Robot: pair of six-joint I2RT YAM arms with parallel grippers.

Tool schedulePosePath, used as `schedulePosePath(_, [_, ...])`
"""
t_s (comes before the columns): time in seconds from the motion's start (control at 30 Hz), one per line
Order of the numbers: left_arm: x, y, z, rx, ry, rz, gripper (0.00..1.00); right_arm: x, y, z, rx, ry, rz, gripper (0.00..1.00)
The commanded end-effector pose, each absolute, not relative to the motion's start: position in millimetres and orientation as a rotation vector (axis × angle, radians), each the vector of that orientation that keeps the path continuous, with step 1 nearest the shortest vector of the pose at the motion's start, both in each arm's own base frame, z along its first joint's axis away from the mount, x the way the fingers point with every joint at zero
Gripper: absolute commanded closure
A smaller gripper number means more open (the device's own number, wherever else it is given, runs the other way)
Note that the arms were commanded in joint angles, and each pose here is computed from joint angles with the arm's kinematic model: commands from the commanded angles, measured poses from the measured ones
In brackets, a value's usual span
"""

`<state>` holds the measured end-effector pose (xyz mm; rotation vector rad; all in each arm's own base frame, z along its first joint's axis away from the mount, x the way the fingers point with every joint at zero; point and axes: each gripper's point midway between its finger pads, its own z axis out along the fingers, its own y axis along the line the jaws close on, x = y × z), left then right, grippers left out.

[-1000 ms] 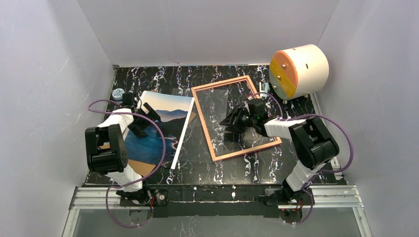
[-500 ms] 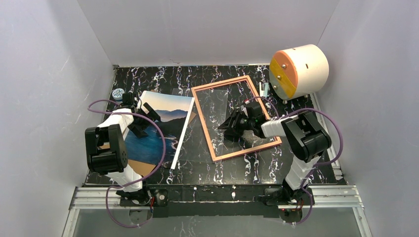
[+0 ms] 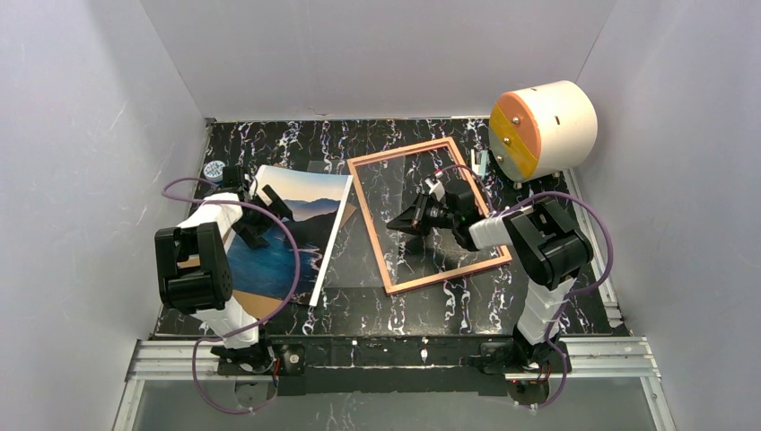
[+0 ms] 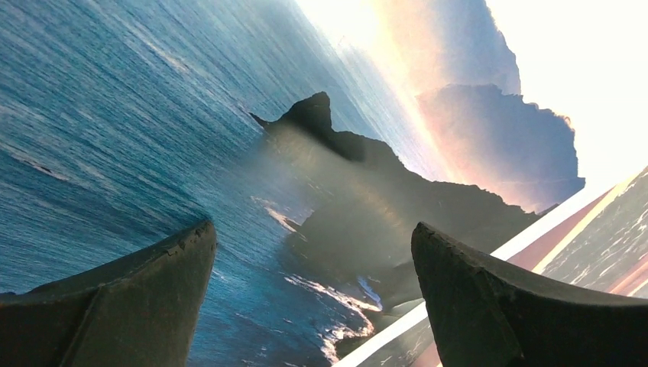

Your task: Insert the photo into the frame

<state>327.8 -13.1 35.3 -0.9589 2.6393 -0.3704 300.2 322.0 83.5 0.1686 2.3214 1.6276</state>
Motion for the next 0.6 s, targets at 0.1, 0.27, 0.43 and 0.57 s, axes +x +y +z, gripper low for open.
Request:
schedulePosePath(0.1, [330.5, -18.5, 68.0, -0.861, 2.654, -0.406, 0.02, 312.0, 328.1, 134.1, 0.016, 2.229, 1.599, 0.99])
schedulePosePath(0.27, [343.2, -27.1, 107.7, -0.723, 2.619, -0.484, 0.02, 311.2, 309.8, 179.3, -0.052, 2.238, 1.41, 0.99])
schedulePosePath(0.43, [346.4, -54.3, 133.6, -0.559, 2.614, -0.553, 0.02, 300.4, 274.0, 215.4, -0.087, 2.307, 1.218, 0.99])
schedulePosePath(0.57, [342.8, -84.2, 146.4, -0.442, 2.61, -0.594, 0.02, 294.8, 235.0, 241.3, -0.062, 2.326, 1.034, 0.99])
